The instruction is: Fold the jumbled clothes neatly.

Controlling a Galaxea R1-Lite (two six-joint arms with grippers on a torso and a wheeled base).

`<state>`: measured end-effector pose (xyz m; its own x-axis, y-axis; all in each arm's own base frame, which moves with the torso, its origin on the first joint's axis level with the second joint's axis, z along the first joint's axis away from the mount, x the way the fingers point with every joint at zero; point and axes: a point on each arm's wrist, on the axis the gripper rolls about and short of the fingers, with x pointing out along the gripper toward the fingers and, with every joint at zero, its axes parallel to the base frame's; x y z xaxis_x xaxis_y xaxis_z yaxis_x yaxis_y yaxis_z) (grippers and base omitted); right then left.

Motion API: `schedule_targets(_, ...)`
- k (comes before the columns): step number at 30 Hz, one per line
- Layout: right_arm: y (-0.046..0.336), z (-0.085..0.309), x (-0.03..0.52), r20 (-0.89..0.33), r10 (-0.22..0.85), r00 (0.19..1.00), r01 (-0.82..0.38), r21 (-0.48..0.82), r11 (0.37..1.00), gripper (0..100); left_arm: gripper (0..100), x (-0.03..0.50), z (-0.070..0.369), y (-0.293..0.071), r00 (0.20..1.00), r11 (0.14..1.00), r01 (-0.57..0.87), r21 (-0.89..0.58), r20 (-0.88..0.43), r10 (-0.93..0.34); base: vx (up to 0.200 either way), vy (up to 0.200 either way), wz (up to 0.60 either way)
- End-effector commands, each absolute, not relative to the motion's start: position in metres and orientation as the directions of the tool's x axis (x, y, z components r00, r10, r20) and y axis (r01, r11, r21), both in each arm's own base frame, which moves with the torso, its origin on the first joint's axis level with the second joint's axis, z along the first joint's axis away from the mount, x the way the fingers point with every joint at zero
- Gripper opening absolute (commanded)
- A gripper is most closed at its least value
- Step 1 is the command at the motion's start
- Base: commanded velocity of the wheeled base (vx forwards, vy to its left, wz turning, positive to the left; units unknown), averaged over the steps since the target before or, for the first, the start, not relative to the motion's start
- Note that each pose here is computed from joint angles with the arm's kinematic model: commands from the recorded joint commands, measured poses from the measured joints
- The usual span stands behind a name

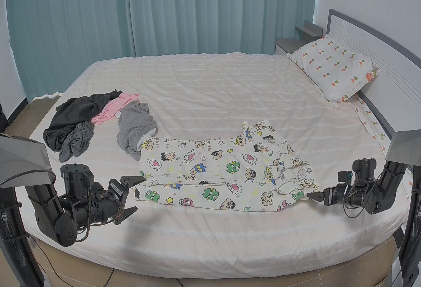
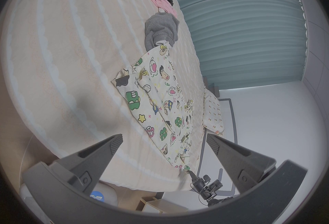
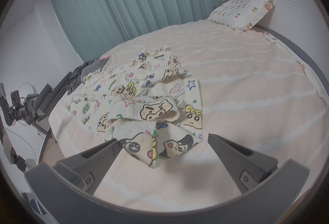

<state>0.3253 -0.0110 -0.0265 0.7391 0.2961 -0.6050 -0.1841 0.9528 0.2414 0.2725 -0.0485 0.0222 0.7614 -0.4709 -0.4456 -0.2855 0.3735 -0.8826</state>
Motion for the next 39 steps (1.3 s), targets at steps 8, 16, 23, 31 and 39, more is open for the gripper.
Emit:
schedule_targets(8, 0.009, 0.027, 0.315, -0.497, 0.339, 0.799, -0.221, 0.282, 0.934, 100, 100, 0.273, 0.022, -0.049, 0.76, 0.373, -0.287, -0.882, -0.447, -0.471, 0.0, 0.0, 0.0)
schedule_targets(16, 0.078, 0.011, 0.321, -0.514, 0.488, 0.705, -0.145, 0.569, 0.809, 100, 100, 0.273, 0.02, -0.05, 0.757, 0.377, -0.289, -0.88, -0.451, -0.473, 0.0, 0.0, 0.0)
schedule_targets(23, 0.09, -0.032, 0.338, -0.597, 0.393, 0.7, 0.089, 0.619, 0.78, 100, 100, 0.273, 0.016, -0.054, 0.762, 0.409, -0.291, -0.865, -0.468, -0.448, 0.0, 0.0, 0.0)
schedule_targets(31, 0.087, -0.04, 0.343, -0.605, 0.336, 0.721, 0.182, 0.635, 0.751, 100, 100, 0.274, 0.015, -0.055, 0.762, 0.415, -0.293, -0.861, -0.472, -0.443, 0.0, 0.0, 0.0)
schedule_targets(39, 0.087, -0.041, 0.343, -0.614, 0.287, 0.735, 0.214, 0.612, 0.762, 100, 100, 0.274, 0.015, -0.055, 0.762, 0.415, -0.293, -0.861, -0.472, -0.443, 0.0, 0.0, 0.0)
